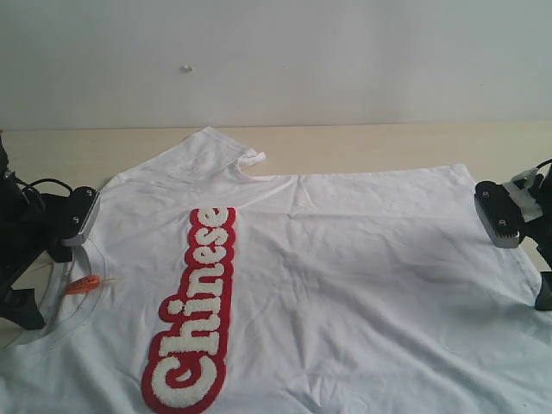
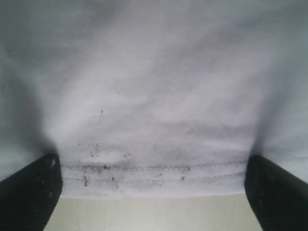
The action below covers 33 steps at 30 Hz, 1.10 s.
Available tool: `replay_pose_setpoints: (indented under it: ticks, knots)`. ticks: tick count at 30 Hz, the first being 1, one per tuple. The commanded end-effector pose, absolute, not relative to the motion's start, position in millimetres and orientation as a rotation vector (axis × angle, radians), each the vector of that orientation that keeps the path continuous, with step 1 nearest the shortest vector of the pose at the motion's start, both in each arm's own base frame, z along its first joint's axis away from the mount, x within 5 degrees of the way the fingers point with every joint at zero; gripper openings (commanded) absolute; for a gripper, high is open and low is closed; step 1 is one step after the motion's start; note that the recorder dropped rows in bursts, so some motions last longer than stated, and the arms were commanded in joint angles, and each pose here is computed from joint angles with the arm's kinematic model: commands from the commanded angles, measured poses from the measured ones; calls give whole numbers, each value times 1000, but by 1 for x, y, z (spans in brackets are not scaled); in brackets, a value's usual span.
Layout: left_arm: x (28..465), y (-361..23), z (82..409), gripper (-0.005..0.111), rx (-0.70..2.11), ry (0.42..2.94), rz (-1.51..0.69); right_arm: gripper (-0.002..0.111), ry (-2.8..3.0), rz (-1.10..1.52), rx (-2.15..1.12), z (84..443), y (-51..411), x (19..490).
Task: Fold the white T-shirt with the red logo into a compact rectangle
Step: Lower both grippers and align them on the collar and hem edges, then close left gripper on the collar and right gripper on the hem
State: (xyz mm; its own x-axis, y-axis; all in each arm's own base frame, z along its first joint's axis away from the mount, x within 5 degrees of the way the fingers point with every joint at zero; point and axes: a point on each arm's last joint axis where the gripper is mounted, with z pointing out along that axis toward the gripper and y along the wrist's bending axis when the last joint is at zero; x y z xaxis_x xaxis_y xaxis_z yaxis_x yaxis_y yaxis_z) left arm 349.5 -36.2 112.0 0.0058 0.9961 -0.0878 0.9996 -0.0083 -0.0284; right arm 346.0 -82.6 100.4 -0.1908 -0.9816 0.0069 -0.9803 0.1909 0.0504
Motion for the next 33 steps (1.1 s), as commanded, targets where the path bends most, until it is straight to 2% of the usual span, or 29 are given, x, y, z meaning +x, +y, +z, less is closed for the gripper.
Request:
replay_pose_setpoints:
  ticks: [1,33]
  knots:
    - [345,-40,99,105,2207,2206,-205,105,-2374,-204,1922,63,-77,334]
    - [345,-40,99,105,2209,2203,-205,105,-2510,-244,1857,63,-71,338]
